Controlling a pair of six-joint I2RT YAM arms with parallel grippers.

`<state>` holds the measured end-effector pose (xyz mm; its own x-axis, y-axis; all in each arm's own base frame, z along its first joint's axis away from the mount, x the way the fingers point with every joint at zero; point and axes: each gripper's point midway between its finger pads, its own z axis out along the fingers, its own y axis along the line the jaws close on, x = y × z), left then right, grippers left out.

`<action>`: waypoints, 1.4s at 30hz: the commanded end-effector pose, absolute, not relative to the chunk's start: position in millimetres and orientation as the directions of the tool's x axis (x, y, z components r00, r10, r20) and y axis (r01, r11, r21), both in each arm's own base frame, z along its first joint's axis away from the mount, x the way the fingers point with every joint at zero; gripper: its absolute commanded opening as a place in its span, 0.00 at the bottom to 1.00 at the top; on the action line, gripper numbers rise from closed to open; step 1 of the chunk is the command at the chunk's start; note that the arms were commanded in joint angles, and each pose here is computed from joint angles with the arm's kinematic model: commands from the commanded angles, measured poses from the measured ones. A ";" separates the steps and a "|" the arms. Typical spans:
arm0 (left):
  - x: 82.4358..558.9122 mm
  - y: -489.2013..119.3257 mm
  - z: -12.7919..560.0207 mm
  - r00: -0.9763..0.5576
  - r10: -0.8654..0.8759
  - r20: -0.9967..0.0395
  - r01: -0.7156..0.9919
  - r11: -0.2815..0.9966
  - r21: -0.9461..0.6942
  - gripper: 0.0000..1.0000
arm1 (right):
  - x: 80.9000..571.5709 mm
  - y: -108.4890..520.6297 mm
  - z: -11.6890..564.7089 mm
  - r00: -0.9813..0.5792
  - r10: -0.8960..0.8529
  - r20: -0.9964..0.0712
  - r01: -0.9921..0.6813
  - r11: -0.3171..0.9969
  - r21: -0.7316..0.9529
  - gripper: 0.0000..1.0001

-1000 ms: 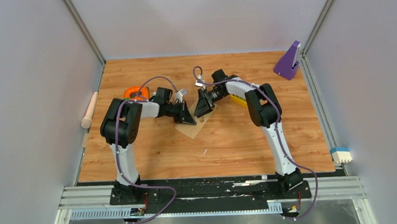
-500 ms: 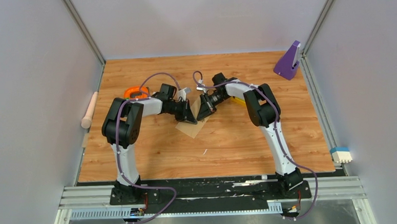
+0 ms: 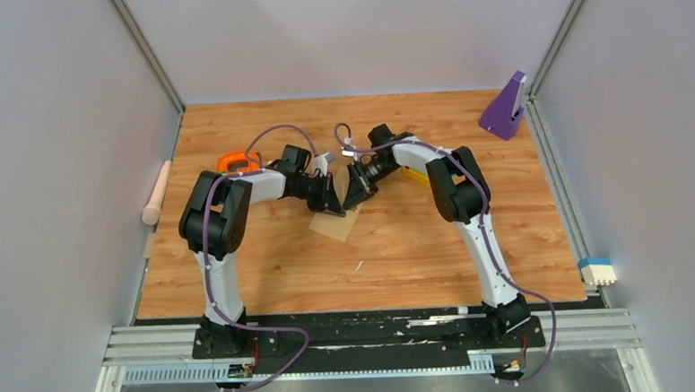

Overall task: Place the letter into the envelope and seal it
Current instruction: Seal the envelope flap on the envelope.

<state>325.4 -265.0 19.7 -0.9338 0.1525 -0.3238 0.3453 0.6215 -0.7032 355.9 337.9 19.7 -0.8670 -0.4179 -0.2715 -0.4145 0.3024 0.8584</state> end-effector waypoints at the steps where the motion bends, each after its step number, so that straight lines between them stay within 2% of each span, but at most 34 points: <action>1: 322.9 -243.8 -18.6 -0.931 0.198 -0.307 0.349 0.732 -0.585 0.00 | 386.5 325.6 7.5 -0.851 -0.396 -0.344 -0.496 0.395 0.773 0.00; 12: 321.5 -240.9 -22.0 -0.933 0.206 -0.296 0.346 0.742 -0.574 0.00 | 397.7 322.6 36.6 -0.854 -0.351 -0.384 -0.496 0.329 0.803 0.00; 22: 321.8 -242.2 -19.3 -0.931 0.208 -0.299 0.350 0.739 -0.576 0.00 | 359.9 353.1 29.4 -0.836 -0.424 -0.347 -0.482 0.268 0.834 0.00; 28: 322.3 -242.3 -16.2 -0.929 0.209 -0.307 0.356 0.736 -0.576 0.00 | 357.8 355.5 15.0 -0.830 -0.443 -0.340 -0.493 0.297 0.818 0.00; 34: 320.9 -242.8 -17.2 -0.930 0.211 -0.302 0.355 0.733 -0.580 0.00 | 383.9 336.4 3.0 -0.842 -0.409 -0.351 -0.506 0.374 0.777 0.00; 42: 320.7 -243.6 -16.7 -0.929 0.212 -0.303 0.357 0.729 -0.585 0.00 | 402.0 325.7 4.4 -0.851 -0.379 -0.363 -0.503 0.391 0.771 0.00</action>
